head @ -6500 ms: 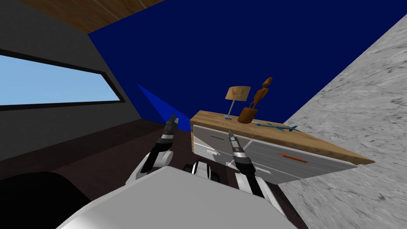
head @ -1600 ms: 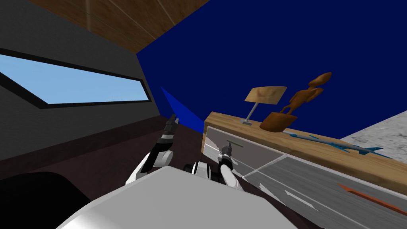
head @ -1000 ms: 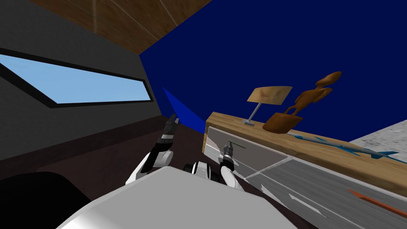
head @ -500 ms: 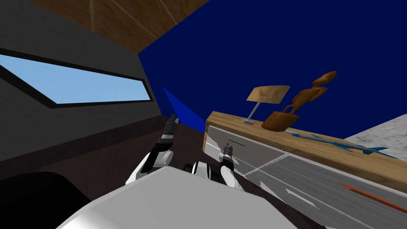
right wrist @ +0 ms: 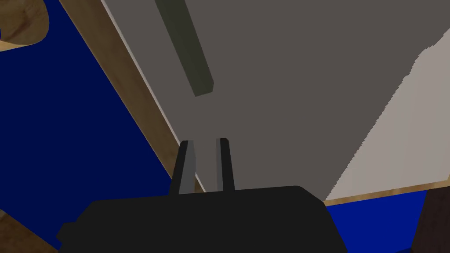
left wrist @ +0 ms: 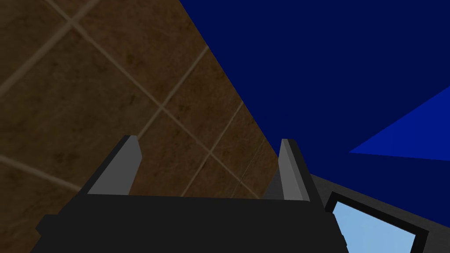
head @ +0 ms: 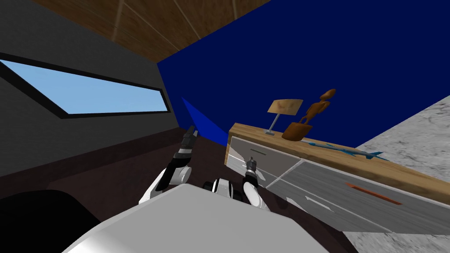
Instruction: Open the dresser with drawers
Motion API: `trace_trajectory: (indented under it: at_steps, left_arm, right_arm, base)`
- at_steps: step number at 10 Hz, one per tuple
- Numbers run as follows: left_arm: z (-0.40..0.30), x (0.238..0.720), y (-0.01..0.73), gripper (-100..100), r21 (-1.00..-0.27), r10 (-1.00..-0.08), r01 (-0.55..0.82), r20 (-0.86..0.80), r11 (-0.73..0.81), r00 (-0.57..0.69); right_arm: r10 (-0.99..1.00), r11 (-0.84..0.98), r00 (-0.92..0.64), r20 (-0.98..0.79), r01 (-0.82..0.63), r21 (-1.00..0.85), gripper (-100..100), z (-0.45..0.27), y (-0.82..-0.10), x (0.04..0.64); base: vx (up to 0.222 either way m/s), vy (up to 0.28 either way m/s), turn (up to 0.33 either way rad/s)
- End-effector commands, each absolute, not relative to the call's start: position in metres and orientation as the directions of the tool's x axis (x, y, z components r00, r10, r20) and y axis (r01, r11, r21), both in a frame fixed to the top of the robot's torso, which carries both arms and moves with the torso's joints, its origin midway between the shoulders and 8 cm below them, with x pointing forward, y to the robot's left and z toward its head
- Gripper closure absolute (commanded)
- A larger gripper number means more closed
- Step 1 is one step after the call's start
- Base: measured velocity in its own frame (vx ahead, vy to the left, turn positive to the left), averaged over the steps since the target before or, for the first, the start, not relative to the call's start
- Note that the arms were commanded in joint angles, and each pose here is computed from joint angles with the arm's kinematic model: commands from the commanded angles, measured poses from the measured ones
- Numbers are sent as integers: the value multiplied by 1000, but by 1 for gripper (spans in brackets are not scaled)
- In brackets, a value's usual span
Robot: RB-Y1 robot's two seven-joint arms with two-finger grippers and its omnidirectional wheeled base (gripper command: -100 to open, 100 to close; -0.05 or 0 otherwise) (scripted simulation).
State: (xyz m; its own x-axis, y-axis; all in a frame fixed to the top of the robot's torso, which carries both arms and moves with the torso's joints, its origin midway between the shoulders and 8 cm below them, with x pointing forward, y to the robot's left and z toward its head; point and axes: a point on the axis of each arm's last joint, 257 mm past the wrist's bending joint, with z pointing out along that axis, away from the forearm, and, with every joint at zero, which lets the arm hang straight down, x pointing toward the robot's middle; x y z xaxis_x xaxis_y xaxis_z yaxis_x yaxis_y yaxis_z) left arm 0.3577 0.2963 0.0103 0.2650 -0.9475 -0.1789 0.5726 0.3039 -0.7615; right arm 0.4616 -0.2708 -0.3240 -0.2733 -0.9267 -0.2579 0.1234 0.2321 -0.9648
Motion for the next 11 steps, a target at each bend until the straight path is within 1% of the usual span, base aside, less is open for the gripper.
trace_trajectory:
  at_steps: [1,9,11]
  left_arm:
    - [10,358,296,0,-761,-947,572,-179,304,265]
    - [10,358,296,0,-761,-947,573,-179,304,265]
    - [10,358,296,0,-761,-948,573,-179,304,265]
  right_arm:
    - [-919,267,-268,-288,112,-957,-100,-320,-270,479]
    - [-890,379,-237,-388,87,-921,-100,-301,-261,527]
    - [-893,372,-240,-382,89,-924,-100,-303,-262,525]
  base:
    - [46,-56,11]
    - [32,-57,12]
    - [7,-16,2]
